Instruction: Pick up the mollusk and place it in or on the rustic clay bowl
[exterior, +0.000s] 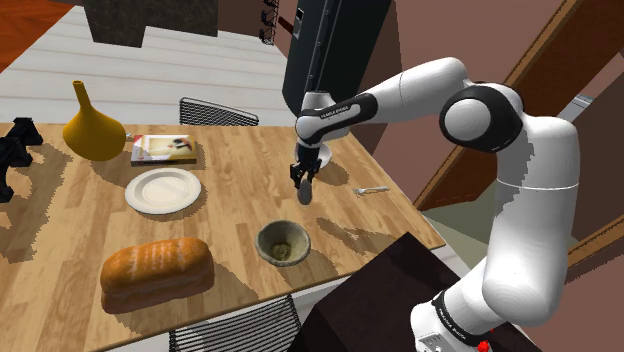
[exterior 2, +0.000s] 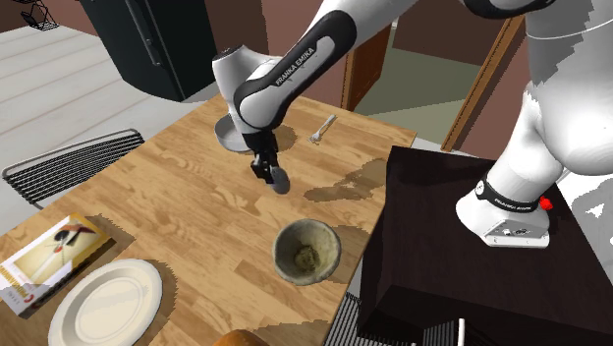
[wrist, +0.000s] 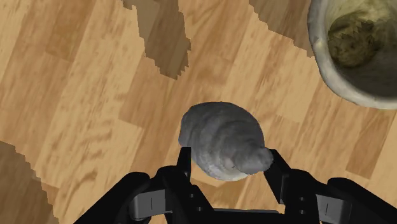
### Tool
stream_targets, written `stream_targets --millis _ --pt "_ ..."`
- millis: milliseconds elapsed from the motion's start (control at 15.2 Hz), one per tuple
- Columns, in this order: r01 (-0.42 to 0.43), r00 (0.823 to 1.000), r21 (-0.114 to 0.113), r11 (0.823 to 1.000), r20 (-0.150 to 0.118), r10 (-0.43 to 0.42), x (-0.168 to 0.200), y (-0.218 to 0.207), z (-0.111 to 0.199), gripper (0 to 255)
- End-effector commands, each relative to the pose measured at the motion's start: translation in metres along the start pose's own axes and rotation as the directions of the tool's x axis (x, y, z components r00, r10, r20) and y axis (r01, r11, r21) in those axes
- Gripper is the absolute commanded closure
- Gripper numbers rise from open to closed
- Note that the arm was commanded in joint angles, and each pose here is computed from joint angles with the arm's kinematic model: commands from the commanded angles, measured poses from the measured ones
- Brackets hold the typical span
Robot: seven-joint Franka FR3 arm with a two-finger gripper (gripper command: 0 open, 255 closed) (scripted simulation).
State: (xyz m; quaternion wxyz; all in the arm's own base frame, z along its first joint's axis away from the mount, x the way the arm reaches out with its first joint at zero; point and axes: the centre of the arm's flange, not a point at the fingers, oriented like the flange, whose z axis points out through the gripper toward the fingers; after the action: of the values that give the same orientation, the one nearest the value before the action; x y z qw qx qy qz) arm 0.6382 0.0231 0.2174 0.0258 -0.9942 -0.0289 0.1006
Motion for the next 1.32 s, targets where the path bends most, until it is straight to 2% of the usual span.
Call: stream_targets --millis 0,660,1254 --pt "0.0 1.0 0.0 1.0 0.0 0.0 -0.003 -0.001 -0.01 255" --pt "0.0 1.0 0.0 1.0 0.0 0.0 -0.012 -0.004 -0.058 255" --pt "0.0 1.0 0.0 1.0 0.0 0.0 -0.081 -0.098 -0.039 255"
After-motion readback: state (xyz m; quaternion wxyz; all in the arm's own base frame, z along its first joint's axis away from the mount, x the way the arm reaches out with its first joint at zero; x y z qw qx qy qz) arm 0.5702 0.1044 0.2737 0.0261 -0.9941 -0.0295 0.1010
